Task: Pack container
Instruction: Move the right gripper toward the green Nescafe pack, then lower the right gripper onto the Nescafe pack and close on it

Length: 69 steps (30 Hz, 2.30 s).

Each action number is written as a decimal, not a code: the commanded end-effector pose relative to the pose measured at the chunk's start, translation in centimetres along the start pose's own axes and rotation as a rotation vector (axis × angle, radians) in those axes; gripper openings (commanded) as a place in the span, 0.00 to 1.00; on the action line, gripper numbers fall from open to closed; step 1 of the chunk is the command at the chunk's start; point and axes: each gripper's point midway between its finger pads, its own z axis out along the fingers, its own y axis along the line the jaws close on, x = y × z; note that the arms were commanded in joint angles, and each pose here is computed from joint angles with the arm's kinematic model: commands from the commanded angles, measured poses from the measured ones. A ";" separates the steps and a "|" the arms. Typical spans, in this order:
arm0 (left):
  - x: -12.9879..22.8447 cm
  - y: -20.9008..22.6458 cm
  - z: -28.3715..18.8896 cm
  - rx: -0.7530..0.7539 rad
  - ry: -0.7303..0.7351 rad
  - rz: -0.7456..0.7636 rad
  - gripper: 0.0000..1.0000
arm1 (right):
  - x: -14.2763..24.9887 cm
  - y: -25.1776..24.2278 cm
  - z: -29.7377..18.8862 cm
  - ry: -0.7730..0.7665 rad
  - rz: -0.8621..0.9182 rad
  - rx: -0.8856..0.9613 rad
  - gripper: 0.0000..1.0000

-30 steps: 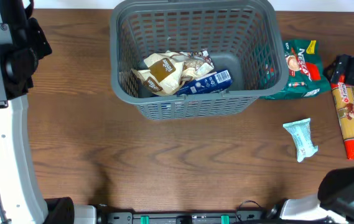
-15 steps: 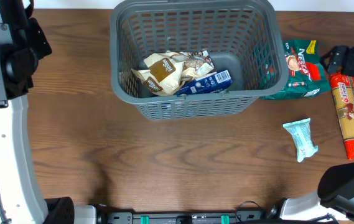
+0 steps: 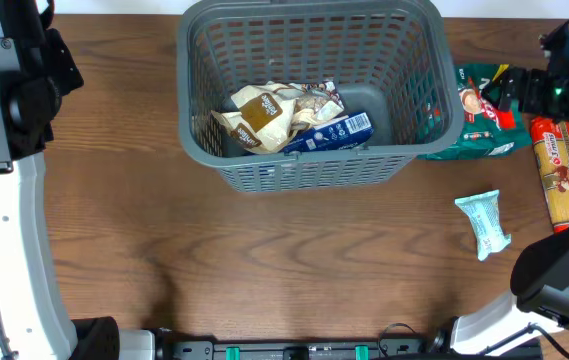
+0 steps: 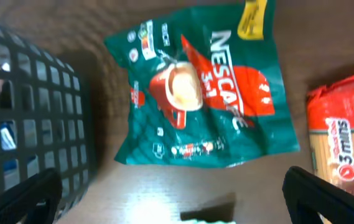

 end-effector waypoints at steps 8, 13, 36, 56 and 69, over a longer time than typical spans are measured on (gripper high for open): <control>0.1 0.3 0.1 -0.016 0.003 -0.015 0.99 | -1.0 -0.4 -0.5 -0.011 -0.065 0.132 0.99; 0.1 0.3 0.1 -0.016 0.003 -0.015 0.99 | -0.7 0.0 0.9 0.037 -0.156 0.186 0.99; 0.1 0.3 0.1 -0.016 0.003 -0.015 0.99 | 0.9 -0.3 11.4 0.165 -0.154 0.097 0.99; 0.1 0.3 0.1 -0.016 0.003 -0.015 0.99 | 2.2 -0.4 15.2 0.216 -0.150 0.075 0.99; 0.1 0.3 0.1 -0.016 0.003 -0.015 0.99 | 6.4 -0.8 20.8 0.355 -0.080 0.056 0.99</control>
